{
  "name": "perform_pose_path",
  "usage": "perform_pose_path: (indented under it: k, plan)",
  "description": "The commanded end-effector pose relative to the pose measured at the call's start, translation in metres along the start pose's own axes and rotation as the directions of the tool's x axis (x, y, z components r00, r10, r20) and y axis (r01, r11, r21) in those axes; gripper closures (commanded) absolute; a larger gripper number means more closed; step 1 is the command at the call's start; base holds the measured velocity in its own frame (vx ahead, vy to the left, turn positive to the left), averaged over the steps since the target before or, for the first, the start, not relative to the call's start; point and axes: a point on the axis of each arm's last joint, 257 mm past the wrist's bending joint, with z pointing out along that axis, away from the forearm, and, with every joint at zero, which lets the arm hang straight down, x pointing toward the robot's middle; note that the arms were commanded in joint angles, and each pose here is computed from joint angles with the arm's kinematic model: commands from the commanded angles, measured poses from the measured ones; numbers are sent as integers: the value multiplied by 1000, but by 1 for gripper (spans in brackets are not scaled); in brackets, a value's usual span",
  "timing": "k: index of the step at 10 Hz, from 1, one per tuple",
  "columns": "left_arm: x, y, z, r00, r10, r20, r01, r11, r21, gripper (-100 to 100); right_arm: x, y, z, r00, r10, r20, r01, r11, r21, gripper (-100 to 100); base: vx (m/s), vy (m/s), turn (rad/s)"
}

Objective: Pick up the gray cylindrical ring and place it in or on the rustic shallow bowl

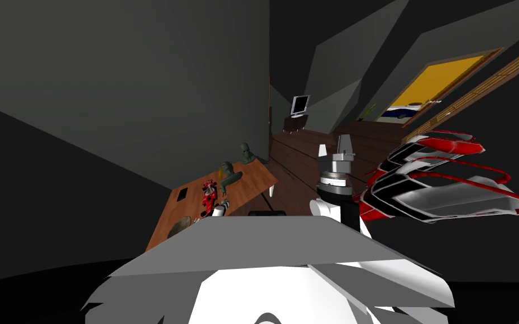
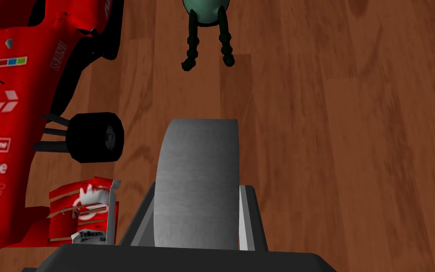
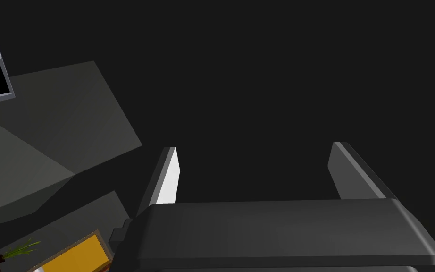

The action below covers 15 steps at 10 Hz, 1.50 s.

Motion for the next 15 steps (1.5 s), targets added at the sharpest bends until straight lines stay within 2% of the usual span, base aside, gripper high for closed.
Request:
perform_pose_path:
  k: [1,2,3,5,7,8,10,14,15]
  plan:
    - [3,6,-1,1000,6,-2,-6,1000,-9,100,0,0,0,1000,0,0,0,1000,0,0,7,-13,-10]
    - [3,5,-1,1000,10,-2,-10,1000,-9,100,0,0,0,1000,0,0,0,1000,0,0,0,-2,-27]
    - [9,14,1,999,35,-6,-36,999,-31,100,0,0,0,1000,0,0,0,1000,0,0,15,-11,251]
    - [9,14,1,999,35,-6,-36,999,-31,100,0,0,0,1000,0,0,0,1000,0,0,17,-21,55]
    - [19,27,3,997,71,-12,-72,995,-64,100,0,0,0,1000,0,0,0,1000,0,0,32,-35,311]
    - [18,32,2,996,87,-13,-88,993,-74,100,0,0,0,1000,0,0,0,1000,0,0,28,-44,113]
    - [23,35,3,995,98,-15,-99,992,-85,100,0,0,0,1000,0,0,0,1000,0,0,16,-18,71]
    - [28,57,3,986,167,-19,-168,977,-132,100,0,0,0,1000,0,0,0,1000,0,0,27,-43,216]
    - [30,65,3,981,193,-21,-194,970,-150,100,0,0,0,1000,0,0,0,1000,0,0,26,-44,183]
